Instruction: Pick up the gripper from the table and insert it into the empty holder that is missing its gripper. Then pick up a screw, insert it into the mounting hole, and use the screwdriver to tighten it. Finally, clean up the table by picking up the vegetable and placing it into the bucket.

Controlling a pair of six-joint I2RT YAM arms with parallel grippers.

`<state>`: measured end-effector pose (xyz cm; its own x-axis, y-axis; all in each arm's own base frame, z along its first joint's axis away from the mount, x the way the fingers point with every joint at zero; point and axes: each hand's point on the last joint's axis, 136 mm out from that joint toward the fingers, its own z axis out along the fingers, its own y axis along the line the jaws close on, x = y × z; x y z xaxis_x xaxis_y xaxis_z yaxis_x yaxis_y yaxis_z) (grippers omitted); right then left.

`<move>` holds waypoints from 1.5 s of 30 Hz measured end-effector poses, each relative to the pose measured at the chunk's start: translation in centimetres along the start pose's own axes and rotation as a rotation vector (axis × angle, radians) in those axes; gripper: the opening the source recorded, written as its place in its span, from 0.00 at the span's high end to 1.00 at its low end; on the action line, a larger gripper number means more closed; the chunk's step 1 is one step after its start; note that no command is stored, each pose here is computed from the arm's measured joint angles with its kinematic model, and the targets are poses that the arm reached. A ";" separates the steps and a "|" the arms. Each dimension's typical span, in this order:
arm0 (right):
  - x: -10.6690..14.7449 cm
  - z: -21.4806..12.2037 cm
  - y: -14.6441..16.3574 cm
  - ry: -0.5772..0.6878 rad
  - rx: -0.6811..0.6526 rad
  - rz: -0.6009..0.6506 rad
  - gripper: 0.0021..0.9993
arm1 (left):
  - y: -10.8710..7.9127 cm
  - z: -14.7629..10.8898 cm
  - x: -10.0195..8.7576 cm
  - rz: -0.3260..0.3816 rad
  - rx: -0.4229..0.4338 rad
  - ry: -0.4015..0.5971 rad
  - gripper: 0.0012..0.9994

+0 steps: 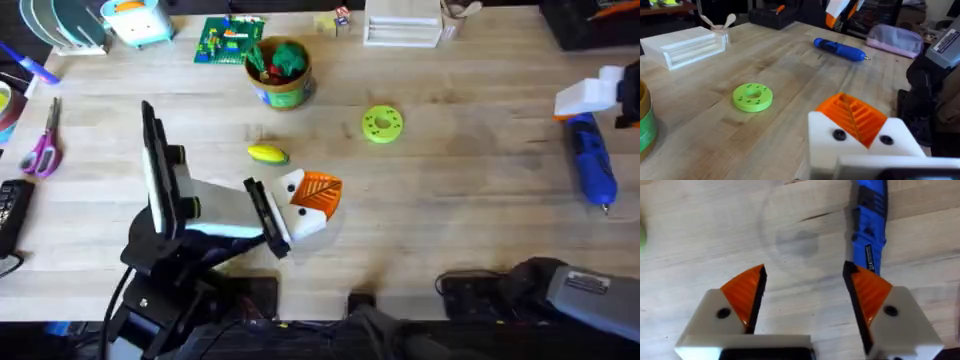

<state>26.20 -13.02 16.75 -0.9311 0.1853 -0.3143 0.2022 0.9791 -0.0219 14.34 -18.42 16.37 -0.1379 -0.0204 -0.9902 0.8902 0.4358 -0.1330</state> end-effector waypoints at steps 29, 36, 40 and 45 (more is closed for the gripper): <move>-1.3 12.3 -8.9 0.098 0.041 -0.050 0.08 | 0.0 0.0 0.0 0.000 0.000 0.000 1.00; -0.1 14.2 -9.5 0.138 0.014 -0.022 0.08 | 0.0 0.0 0.0 0.000 0.000 0.000 1.00; -0.4 14.3 -9.6 0.125 0.017 -0.023 0.08 | 0.0 0.0 0.0 0.000 0.000 0.000 1.00; -0.8 14.4 -9.6 0.110 0.015 -0.025 0.20 | 0.0 0.0 0.0 0.000 0.000 0.000 1.00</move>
<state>29.36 -23.76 3.53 -0.9633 0.1701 -0.2075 0.1826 0.9823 -0.0424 14.34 -18.42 16.37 -0.1382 -0.0203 -0.9902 0.8901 0.4358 -0.1332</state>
